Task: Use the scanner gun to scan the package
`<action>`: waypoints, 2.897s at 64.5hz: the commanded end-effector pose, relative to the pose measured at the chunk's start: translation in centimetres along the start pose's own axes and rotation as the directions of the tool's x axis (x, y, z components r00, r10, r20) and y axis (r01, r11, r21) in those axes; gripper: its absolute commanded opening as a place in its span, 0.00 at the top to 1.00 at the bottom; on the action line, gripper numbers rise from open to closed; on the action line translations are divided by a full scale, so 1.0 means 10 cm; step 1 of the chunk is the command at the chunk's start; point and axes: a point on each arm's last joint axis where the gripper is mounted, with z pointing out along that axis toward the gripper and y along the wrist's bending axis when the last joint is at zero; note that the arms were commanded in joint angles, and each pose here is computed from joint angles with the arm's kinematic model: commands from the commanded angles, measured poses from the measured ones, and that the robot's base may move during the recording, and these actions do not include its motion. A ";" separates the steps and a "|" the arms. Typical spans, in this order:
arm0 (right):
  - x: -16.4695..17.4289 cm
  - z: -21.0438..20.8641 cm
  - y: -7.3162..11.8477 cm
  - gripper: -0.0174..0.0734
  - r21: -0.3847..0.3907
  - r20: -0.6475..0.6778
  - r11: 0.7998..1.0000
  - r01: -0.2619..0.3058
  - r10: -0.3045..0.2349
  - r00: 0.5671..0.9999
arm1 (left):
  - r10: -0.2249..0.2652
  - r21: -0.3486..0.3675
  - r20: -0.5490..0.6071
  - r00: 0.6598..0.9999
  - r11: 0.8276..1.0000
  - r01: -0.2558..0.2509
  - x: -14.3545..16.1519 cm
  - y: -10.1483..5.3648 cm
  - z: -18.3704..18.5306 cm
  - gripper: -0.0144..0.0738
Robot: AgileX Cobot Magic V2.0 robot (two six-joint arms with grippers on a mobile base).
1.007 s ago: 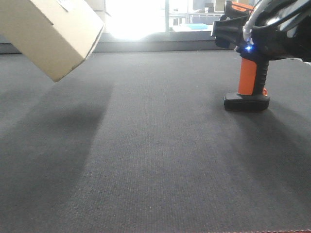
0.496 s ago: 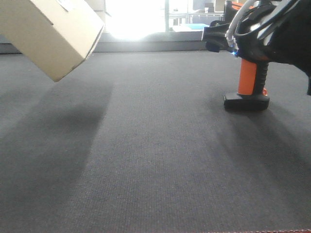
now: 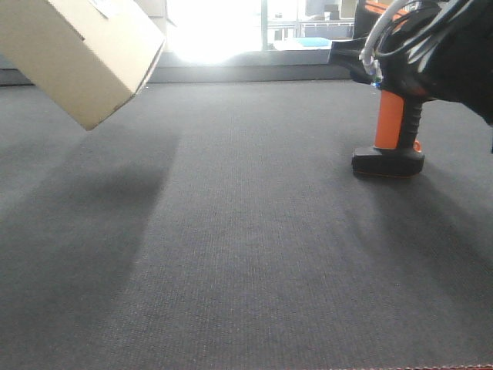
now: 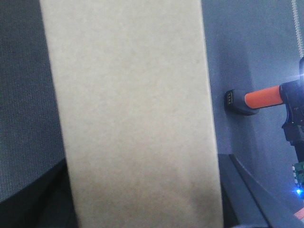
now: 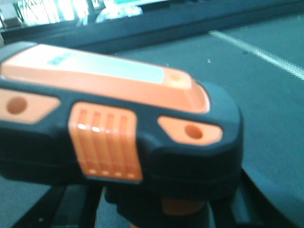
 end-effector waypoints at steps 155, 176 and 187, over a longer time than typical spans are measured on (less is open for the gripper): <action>-1.13 -0.50 0.21 0.98 -0.277 0.208 0.783 0.556 -0.517 0.831 | 0.062 -0.132 0.000 0.998 0.989 -0.062 0.01 0.08 -0.06 0.96; -1.41 -0.40 0.24 0.98 -0.421 -0.021 0.891 0.169 -0.196 0.980 | 0.062 -0.132 0.000 0.998 0.989 -0.062 0.01 0.08 -0.06 0.96; -1.48 -0.18 -0.01 0.98 -0.433 -0.080 0.898 0.083 -0.130 0.988 | 0.062 -0.132 0.000 0.998 0.989 -0.062 0.01 0.08 -0.06 0.96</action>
